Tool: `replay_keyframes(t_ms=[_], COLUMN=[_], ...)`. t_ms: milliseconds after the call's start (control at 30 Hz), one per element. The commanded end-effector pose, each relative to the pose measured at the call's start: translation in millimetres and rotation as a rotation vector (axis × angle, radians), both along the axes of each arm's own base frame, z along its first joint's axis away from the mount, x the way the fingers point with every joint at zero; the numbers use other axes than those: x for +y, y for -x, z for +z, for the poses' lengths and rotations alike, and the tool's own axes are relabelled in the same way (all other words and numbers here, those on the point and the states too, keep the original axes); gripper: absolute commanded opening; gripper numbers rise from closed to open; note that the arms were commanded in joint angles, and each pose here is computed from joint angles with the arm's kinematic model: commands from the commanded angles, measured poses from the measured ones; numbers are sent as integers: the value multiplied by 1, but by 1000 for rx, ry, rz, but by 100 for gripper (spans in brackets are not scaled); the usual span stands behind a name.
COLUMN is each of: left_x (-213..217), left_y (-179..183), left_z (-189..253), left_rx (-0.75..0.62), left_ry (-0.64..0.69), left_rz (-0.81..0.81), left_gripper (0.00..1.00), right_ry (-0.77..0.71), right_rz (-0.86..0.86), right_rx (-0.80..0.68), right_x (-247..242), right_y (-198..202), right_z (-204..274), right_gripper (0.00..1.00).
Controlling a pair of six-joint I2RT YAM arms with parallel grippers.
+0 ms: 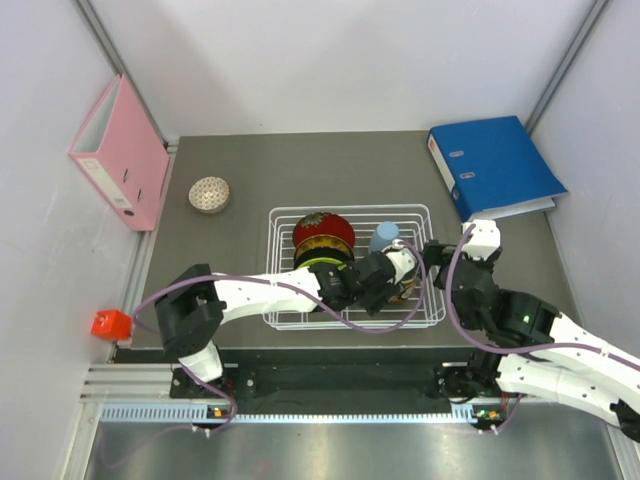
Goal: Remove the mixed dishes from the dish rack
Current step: Pick up the cup from the dish rack.
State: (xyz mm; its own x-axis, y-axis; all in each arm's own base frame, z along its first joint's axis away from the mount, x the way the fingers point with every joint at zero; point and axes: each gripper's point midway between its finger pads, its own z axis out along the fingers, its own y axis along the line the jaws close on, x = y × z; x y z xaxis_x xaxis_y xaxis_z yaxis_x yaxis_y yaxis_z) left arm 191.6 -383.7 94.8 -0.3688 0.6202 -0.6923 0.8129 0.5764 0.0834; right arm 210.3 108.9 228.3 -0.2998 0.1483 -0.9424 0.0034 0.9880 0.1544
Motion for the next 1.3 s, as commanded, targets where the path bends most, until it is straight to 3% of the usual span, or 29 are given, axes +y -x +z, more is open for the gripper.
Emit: replay_keyframes(t_ms=[0, 200, 433, 533, 733, 1100, 1267], left_x=[-26, -27, -22, -20, -19, -19, -20], left_y=[14, 15, 18, 17, 8, -15, -17], left_z=[-9, -20, -26, -18, 17, 152, 183], left_rx=[14, 21, 46, 31, -39, -266, -301], left_ry=[42, 23, 3, 6, 34, 194, 239], left_rz=[-118, -135, -144, -138, -128, -105, -105], left_gripper=[60, 42, 7, 0, 0, 0, 0], right_ry=[-205, -199, -194, -197, -200, -228, -271], right_rz=[77, 76, 77, 79, 78, 58, 52], right_rx=[-55, -50, -45, -44, -59, -145, -192], right_x=[32, 32, 33, 34, 34, 23, 14], right_y=[-2, -2, -2, -2, -3, -5, -3], right_z=[32, 28, 24, 24, 32, 82, 110], right_gripper=[100, 100, 100, 100, 100, 100, 100])
